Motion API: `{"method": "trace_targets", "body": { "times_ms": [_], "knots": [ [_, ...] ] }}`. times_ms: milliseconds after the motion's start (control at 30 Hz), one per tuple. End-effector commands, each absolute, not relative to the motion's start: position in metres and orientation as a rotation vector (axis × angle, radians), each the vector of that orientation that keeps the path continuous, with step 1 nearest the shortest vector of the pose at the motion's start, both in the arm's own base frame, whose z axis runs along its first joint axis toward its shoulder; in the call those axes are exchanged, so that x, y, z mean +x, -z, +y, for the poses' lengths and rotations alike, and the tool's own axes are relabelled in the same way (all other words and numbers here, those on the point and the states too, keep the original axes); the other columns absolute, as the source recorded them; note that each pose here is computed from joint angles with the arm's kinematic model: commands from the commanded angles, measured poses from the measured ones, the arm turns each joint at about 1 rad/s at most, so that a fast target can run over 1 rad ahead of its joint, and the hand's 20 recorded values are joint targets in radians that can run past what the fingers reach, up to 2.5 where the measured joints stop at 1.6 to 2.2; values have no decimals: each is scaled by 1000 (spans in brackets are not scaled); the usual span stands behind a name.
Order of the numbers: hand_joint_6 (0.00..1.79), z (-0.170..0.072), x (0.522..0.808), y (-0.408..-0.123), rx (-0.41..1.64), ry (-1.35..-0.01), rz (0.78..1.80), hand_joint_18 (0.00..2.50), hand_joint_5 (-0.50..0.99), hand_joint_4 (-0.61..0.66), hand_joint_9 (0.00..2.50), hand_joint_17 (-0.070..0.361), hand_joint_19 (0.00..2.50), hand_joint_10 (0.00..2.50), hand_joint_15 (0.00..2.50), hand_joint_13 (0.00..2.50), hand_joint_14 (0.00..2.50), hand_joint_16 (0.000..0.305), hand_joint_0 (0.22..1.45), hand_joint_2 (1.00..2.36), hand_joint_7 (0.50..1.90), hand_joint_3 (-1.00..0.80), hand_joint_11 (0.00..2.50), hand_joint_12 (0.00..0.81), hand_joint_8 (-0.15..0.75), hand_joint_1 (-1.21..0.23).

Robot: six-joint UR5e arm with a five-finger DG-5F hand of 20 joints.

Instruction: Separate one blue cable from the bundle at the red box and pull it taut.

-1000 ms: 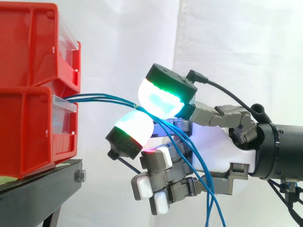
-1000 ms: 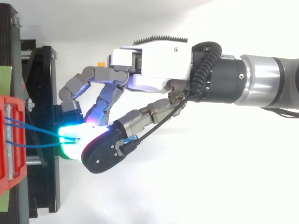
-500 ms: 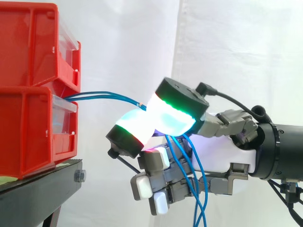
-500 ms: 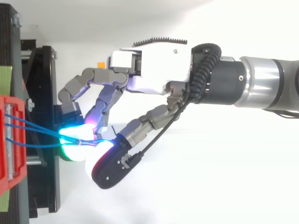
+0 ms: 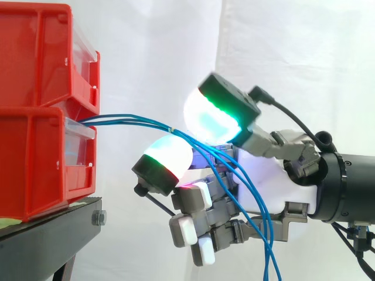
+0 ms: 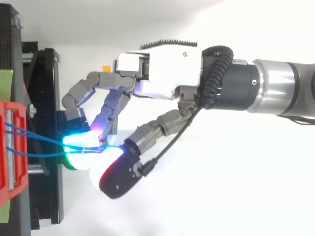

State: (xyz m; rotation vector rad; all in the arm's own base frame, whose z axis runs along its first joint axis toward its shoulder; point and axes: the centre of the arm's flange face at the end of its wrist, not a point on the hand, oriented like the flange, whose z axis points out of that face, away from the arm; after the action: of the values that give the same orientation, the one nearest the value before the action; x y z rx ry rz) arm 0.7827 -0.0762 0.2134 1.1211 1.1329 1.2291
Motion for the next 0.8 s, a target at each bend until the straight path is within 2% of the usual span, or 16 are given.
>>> {"method": "trace_targets", "body": {
  "times_ms": [0, 67, 167, 267, 400, 500, 567, 633, 767],
  "knots": [
    [866, -76, 783, -214, 1119, -1231, 1130, 948, -160, 94, 1106, 125, 800, 23, 699, 1005, 25, 55, 485, 1000, 1057, -500, 971, 438, 337, -627],
    [860, -76, 783, -214, 1118, -1230, 1131, 909, -162, 82, 1096, 115, 832, 25, 720, 983, 27, 51, 563, 1000, 1080, -500, 968, 411, 318, -604],
    [858, -76, 783, -214, 1117, -1230, 1130, 897, -159, 73, 1094, 112, 841, 27, 715, 977, 27, 50, 609, 1000, 1110, -500, 979, 406, 312, -641],
    [859, -75, 783, -214, 1118, -1230, 1133, 885, -162, 60, 1088, 114, 851, 25, 719, 973, 27, 51, 622, 1012, 1171, -337, 989, 412, 313, -761],
    [867, -76, 783, -214, 1118, -1230, 1131, 886, -166, 11, 1061, 113, 841, 26, 731, 961, 26, 50, 648, 1017, 1210, -274, 1005, 409, 308, -842],
    [892, -76, 783, -214, 1117, -1230, 1130, 886, -178, -30, 1036, 112, 813, 26, 721, 949, 27, 50, 730, 1016, 1250, -309, 1020, 397, 302, -937],
    [902, -75, 783, -214, 1118, -1230, 1133, 879, -181, -47, 1025, 112, 796, 26, 718, 946, 27, 50, 770, 1013, 1229, -366, 1020, 394, 297, -953],
    [916, -75, 783, -214, 1118, -1230, 1133, 869, -181, -35, 1035, 110, 786, 26, 708, 950, 26, 49, 806, 1000, 1167, -500, 1027, 384, 282, -941],
    [907, -75, 783, -214, 1118, -1230, 1133, 882, -164, 42, 1057, 108, 797, 28, 713, 954, 28, 48, 675, 1000, 1136, -500, 1012, 382, 284, -933]
  ]
}}
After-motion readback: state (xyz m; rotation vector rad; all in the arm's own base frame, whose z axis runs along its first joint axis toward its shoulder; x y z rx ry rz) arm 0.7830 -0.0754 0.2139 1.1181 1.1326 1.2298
